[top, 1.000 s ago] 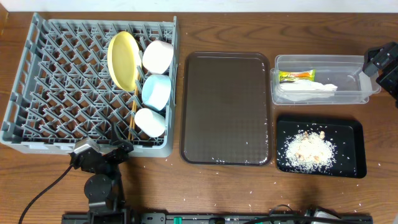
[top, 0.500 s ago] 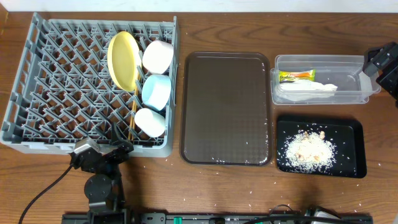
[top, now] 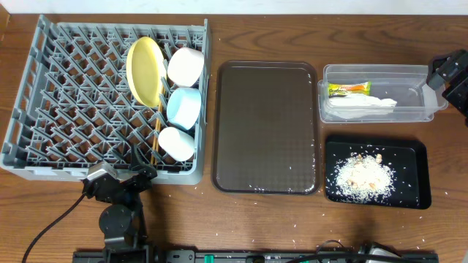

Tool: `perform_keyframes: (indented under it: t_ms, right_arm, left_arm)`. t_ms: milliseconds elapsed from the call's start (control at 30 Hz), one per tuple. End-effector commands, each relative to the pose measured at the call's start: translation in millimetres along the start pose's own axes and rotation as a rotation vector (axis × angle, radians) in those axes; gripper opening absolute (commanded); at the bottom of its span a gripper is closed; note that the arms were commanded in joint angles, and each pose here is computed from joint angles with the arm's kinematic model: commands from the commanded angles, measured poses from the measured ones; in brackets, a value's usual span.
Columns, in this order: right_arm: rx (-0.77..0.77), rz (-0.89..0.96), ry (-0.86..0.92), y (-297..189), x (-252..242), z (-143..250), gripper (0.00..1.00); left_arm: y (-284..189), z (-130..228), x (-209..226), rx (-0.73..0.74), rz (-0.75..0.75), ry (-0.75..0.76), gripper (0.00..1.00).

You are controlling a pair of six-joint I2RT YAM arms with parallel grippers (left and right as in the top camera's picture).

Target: Sort waste into correct bins and load items into the dishwasher

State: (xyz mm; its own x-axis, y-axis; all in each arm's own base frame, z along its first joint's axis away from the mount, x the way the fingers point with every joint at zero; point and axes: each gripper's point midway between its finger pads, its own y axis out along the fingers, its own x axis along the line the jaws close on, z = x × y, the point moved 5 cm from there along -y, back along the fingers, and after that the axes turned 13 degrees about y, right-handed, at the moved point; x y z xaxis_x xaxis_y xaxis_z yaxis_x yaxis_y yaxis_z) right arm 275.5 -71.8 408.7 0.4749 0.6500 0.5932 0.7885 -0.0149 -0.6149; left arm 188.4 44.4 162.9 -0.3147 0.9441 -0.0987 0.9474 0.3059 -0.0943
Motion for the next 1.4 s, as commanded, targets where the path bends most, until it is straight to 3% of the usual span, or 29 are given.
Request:
perform_keyframes:
  t_ms: [0, 233, 433, 567, 900, 1367]
  right_arm:
    - [-0.028, 0.035, -0.031, -1.4, -5.2, -3.9, 0.99]
    - [-0.065, 0.111, -0.068, -2.3, -14.6, -8.0, 0.99]
    - [-0.059, 0.088, -0.224, 1.9, -11.1, -2.2, 0.99]
    - [-0.150, 0.064, -0.309, 6.6, -6.3, 8.4, 0.99]
    - [-0.335, -0.089, -0.410, 31.8, -33.1, 84.5, 0.99]
    - [-0.462, -0.271, -0.336, 78.6, -119.7, 183.7, 0.99]
  left_arm:
    - [1.8, 15.8, 1.4, 0.046, -0.003, 0.027, 0.93]
    - [1.8, 15.8, 1.4, 0.046, -0.003, 0.027, 0.93]
    - [1.8, 15.8, 1.4, 0.046, -0.003, 0.027, 0.93]
    - [1.8, 15.8, 1.4, 0.046, -0.003, 0.027, 0.93]
    - [1.8, 15.8, 1.4, 0.046, -0.003, 0.027, 0.94]
    - [1.8, 15.8, 1.4, 0.046, -0.002, 0.027, 0.93]
